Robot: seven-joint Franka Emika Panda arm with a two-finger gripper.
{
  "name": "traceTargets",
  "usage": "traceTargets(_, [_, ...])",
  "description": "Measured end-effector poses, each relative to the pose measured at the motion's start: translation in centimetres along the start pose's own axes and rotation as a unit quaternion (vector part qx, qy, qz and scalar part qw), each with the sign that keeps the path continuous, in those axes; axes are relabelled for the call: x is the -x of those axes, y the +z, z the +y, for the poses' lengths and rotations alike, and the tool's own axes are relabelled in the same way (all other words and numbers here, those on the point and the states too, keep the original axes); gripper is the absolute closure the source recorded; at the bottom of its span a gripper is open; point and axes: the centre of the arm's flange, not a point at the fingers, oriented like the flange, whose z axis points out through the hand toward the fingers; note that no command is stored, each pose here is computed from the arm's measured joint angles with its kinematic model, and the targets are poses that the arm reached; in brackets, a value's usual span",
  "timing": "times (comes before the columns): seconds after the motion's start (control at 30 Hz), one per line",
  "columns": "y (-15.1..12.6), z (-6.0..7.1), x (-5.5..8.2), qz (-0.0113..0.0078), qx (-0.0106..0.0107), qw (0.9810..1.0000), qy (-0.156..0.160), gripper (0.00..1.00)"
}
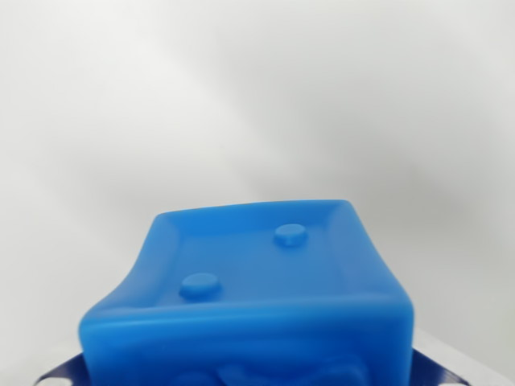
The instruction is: Stack cube
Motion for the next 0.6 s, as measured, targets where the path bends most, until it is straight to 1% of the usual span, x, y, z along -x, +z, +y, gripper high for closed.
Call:
traceTargets(0.03, [-0.3, 0.0, 0.0, 0.0007, -0.0003, 1.0, 0.001, 1.0])
traceTargets(0.1, [-0.6, 0.0, -0.1, 0.0011, -0.001, 1.0, 0.003, 1.0])
traceTargets(0.13, [-0.6, 0.1, -0.1, 0.001, -0.0012, 1.0, 0.005, 1.0])
traceTargets(0.23, [-0.5, 0.4, -0.2, -0.0006, -0.0005, 0.9999, 0.014, 1.0])
traceTargets(0.33, [-0.5, 0.7, -0.3, -0.0012, -0.0002, 0.9997, 0.023, 1.0])
traceTargets(0.6, [-0.8, 1.3, -0.7, -0.0011, -0.0005, 0.9988, 0.05, 1.0])
